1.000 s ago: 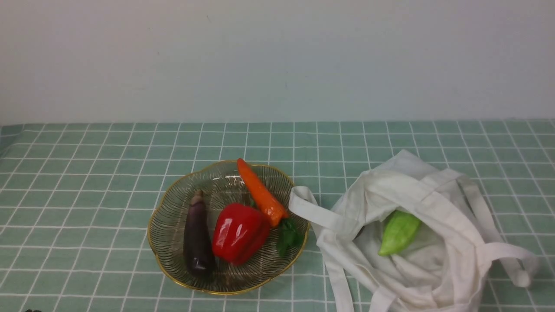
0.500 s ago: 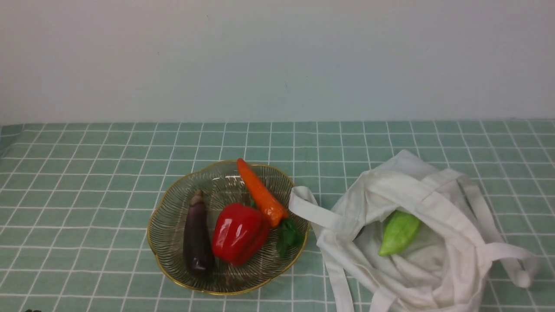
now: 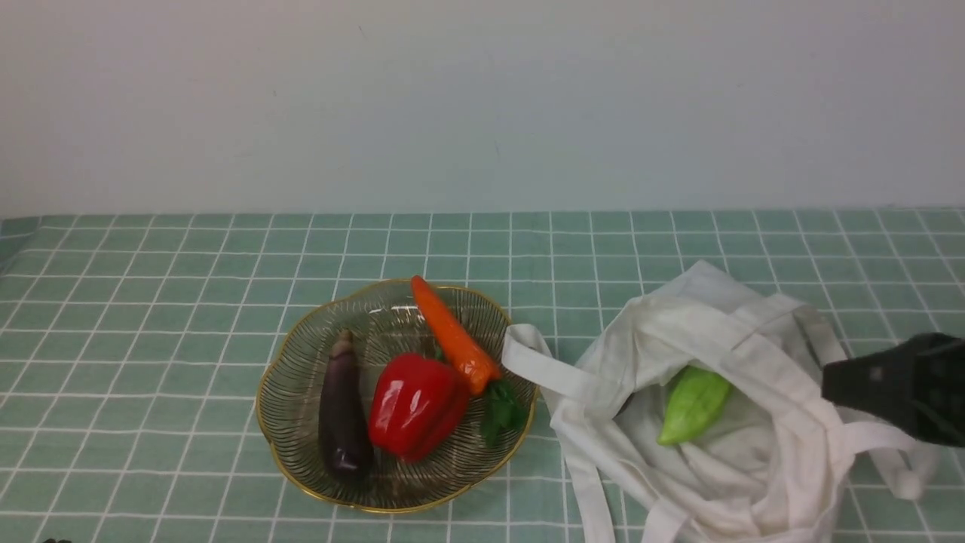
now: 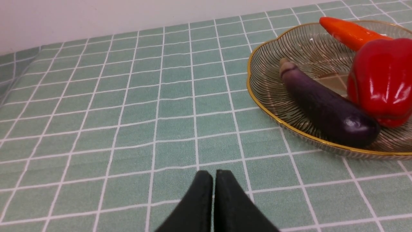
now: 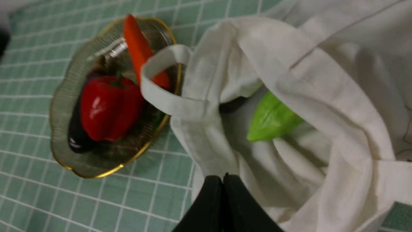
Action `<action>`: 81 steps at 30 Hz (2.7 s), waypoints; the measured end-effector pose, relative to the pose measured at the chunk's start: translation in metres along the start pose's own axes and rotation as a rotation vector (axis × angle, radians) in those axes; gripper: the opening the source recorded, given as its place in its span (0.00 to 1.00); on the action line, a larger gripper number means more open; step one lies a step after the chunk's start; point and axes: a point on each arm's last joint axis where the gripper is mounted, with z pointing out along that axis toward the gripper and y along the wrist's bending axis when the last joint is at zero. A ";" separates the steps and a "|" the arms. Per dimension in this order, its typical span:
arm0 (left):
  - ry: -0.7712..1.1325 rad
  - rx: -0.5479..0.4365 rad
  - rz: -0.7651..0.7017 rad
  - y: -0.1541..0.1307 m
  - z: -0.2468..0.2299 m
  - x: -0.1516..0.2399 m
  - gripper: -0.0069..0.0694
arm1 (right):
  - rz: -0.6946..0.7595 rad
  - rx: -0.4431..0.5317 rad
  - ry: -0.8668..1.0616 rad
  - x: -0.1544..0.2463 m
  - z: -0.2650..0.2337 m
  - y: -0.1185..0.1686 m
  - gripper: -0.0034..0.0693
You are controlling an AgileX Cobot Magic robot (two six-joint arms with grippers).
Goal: Take vegetables from cloth bag on blue coffee tablecloth place on plate.
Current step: 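Reach into the cloth bag and grasp the green vegetable inside with the right gripper, then take the green vegetable out of the bag and place it on the plate with the right gripper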
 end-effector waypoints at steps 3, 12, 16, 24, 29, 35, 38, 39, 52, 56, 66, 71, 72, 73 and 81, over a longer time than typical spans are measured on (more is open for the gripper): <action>0.000 0.000 0.000 0.000 0.000 0.000 0.08 | -0.041 0.016 0.117 -0.007 0.037 0.005 0.03; 0.000 0.000 0.000 0.000 0.000 0.000 0.08 | -0.041 0.174 0.276 -0.004 0.111 0.016 0.13; 0.000 0.000 0.000 0.000 0.000 0.000 0.08 | -0.005 0.242 0.282 -0.005 0.129 0.009 0.30; 0.000 0.000 0.000 0.000 0.000 0.000 0.08 | 0.040 0.300 0.258 -0.018 0.163 0.001 0.79; 0.000 0.000 0.000 0.000 0.000 0.000 0.08 | 0.016 0.335 0.302 -0.015 0.181 -0.006 0.89; 0.000 0.000 0.000 0.000 0.000 0.000 0.08 | 0.007 0.376 0.354 -0.007 0.194 -0.015 0.82; 0.000 0.000 0.000 0.000 0.000 0.000 0.08 | -0.002 0.386 0.381 -0.005 0.191 -0.015 0.63; 0.000 0.000 0.000 0.000 0.000 0.000 0.08 | -0.013 0.390 0.403 -0.004 0.188 -0.015 0.55; 0.000 0.000 0.000 0.000 0.000 0.000 0.08 | 0.012 0.302 0.552 -0.008 0.119 0.017 0.56; 0.000 0.000 0.000 0.000 0.000 0.000 0.08 | 0.007 0.236 0.660 0.000 0.110 0.024 0.56; 0.000 0.000 0.000 0.000 0.000 0.000 0.08 | -0.096 -0.118 0.680 0.000 0.077 0.060 0.56; 0.000 0.000 0.000 0.000 0.000 0.000 0.08 | -0.176 -0.343 0.437 -0.018 0.065 0.084 0.56; 0.000 0.000 0.000 0.000 0.000 0.000 0.08 | -0.183 -0.364 0.415 -0.020 0.066 0.087 0.56; 0.000 0.000 0.000 0.000 0.000 0.000 0.08 | -0.210 -0.382 0.389 -0.023 0.067 0.090 0.56; 0.000 0.000 0.000 0.000 0.000 0.000 0.08 | -0.485 -0.395 0.395 -0.032 0.111 0.137 0.56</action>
